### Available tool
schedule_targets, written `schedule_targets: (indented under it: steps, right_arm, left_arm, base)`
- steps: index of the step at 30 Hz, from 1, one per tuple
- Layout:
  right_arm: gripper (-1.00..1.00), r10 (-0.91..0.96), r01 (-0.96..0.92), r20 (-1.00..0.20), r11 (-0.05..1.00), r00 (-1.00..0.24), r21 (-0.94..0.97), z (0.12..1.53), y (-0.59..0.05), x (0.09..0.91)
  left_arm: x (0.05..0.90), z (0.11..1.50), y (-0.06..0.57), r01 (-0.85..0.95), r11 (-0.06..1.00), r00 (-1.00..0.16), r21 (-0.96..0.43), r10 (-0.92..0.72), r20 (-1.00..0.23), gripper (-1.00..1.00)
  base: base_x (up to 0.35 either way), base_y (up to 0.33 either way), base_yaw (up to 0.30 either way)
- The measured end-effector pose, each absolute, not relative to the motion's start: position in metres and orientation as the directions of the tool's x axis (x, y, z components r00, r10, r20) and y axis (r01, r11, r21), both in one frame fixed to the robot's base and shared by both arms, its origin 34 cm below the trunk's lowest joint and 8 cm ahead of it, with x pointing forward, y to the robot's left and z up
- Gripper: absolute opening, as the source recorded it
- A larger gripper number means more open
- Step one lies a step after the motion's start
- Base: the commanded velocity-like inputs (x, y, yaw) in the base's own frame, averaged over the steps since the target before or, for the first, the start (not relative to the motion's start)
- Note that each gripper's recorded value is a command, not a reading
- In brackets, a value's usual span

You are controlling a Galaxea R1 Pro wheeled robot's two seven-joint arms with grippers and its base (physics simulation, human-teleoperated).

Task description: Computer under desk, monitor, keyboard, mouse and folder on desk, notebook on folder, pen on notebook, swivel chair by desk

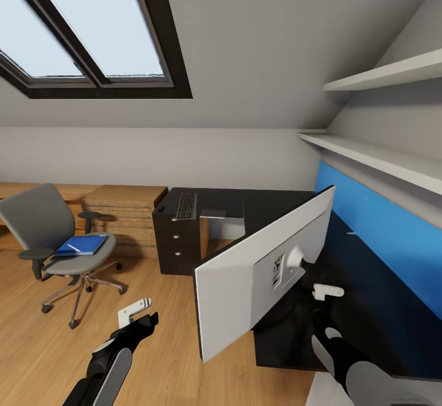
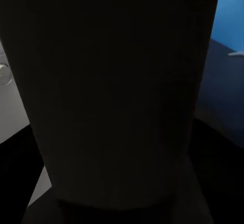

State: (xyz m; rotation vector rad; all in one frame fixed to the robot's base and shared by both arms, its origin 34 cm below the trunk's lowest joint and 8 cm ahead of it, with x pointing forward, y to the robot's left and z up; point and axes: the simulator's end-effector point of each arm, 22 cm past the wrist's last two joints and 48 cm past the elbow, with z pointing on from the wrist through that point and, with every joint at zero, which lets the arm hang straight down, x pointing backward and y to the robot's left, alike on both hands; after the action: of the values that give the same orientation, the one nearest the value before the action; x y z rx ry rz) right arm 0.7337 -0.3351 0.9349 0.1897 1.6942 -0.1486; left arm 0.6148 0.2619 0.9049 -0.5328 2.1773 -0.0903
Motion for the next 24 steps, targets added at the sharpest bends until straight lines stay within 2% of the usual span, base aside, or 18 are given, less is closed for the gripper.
schedule_targets:
  steps: [13, 24]
  right_arm:
    - [-1.00, 0.024, 0.207, -0.991, 0.978, -0.128, -0.003, 0.9359, -0.3386, 0.7340]
    - [-1.00, 0.031, 0.214, -0.991, 0.977, -0.127, 0.003, 0.9361, -0.3404, 0.7338]
  left_arm:
    - [0.6147, 0.9050, 0.2609, -0.341, 0.906, -0.532, -0.251, -0.406, -0.743, 1.00]
    - [0.6148, 0.9050, 0.2601, -0.339, 0.907, -0.532, -0.251, -0.405, -0.744, 1.00]
  base:
    - [0.000, -0.003, 0.000]
    - [0.000, -0.278, 0.000]
